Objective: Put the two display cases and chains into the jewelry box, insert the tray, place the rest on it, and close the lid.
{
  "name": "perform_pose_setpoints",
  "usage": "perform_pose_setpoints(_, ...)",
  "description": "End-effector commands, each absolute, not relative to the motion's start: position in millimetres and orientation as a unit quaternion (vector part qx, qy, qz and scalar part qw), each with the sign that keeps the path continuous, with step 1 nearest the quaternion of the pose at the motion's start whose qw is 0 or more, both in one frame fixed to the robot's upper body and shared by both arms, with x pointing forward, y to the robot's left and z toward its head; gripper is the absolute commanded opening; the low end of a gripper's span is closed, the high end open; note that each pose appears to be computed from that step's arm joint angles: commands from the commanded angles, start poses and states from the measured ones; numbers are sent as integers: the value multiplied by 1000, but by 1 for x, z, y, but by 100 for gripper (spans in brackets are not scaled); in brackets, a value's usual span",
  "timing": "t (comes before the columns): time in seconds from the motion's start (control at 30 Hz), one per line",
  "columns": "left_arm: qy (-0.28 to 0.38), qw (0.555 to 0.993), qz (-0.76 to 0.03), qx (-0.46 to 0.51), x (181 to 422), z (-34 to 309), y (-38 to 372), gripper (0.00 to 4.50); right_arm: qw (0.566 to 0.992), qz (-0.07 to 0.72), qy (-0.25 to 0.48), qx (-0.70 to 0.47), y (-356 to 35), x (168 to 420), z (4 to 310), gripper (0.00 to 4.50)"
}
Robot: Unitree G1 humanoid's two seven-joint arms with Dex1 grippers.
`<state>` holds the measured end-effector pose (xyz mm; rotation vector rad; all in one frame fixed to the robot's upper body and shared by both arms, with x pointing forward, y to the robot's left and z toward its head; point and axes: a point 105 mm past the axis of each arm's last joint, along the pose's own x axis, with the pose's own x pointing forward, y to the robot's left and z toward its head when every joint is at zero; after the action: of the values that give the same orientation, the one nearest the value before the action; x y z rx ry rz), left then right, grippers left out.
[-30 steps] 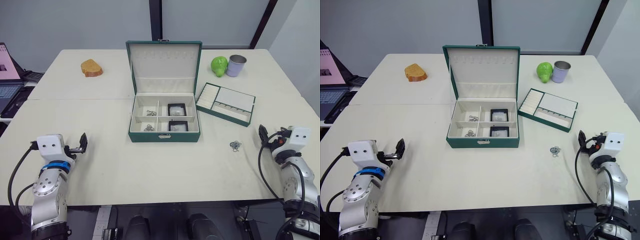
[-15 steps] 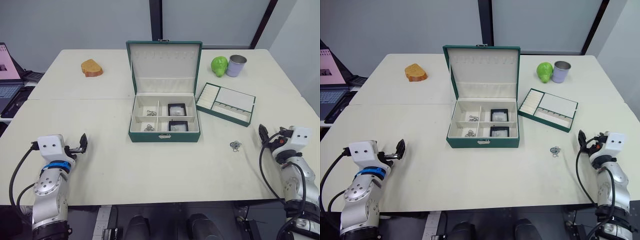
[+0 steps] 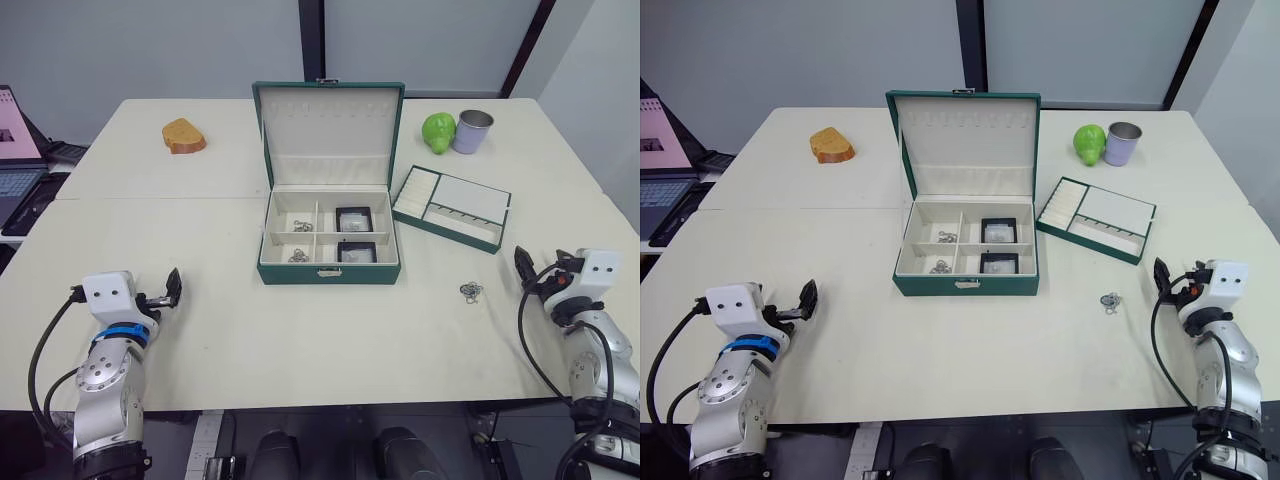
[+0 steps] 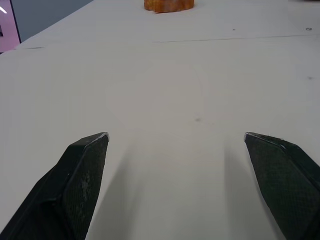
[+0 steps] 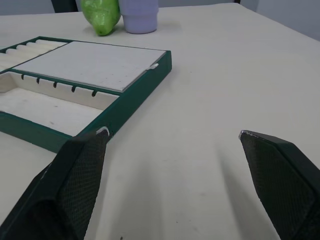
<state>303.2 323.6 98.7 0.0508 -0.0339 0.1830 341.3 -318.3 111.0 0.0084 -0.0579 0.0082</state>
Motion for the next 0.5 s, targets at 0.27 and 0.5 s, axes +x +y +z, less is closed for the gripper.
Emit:
perform_pose_setpoints(0.27,-107,957,-254,86,297,198,217,450,969,238,-4,-65,-293,356,185,446)
perform_pose_setpoints(0.5,-106,880,-447,123,294,222,138,450,909,382,77,-147,-258,374,199,446)
